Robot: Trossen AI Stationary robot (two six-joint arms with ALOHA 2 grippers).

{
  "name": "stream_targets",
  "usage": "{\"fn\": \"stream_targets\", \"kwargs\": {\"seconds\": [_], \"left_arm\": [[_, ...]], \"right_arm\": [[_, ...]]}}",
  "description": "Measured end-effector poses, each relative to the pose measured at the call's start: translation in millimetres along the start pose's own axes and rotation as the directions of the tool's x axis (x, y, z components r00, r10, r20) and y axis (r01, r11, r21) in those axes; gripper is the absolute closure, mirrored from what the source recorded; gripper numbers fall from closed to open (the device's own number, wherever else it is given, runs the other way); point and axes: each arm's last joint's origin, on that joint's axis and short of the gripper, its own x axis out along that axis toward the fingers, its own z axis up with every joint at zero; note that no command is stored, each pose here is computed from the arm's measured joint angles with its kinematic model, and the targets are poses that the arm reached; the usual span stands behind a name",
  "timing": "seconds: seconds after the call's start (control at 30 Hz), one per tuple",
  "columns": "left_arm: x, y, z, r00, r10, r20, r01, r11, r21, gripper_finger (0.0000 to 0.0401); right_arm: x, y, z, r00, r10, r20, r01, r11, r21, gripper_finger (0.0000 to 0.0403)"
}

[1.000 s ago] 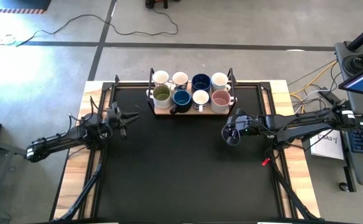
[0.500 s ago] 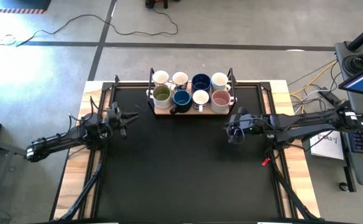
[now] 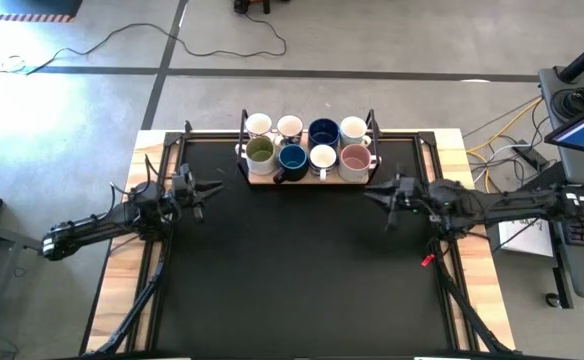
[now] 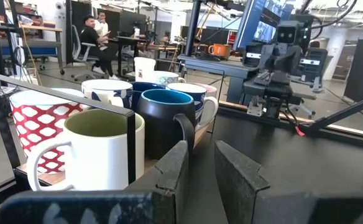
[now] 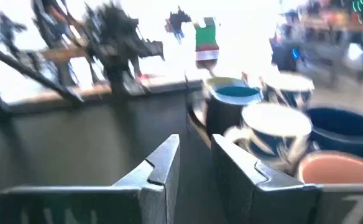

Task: Place coffee mugs
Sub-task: Return to Home Position

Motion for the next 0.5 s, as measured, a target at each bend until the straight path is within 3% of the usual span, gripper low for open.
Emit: {"fn": "stream_targets", "kwargs": {"seconds": [0.23, 0.5], "left_arm": [[0.1, 0.0, -0.2, 1.000, 0.000, -0.002, 0.000, 1.000, 0.000, 0.0339], [0.1, 0.0, -0.2, 1.000, 0.000, -0.003, 0.000, 1.000, 0.001, 0.0340]], "right_arm": [[-26.7, -3.4, -15.4, 0.969, 0.133, 0.207, -0.127, 0.991, -0.046, 0.0319], [-45.9, -9.1, -26.3, 0.925, 0.129, 0.357, -0.130, 0.991, -0.023, 0.0319]]}}
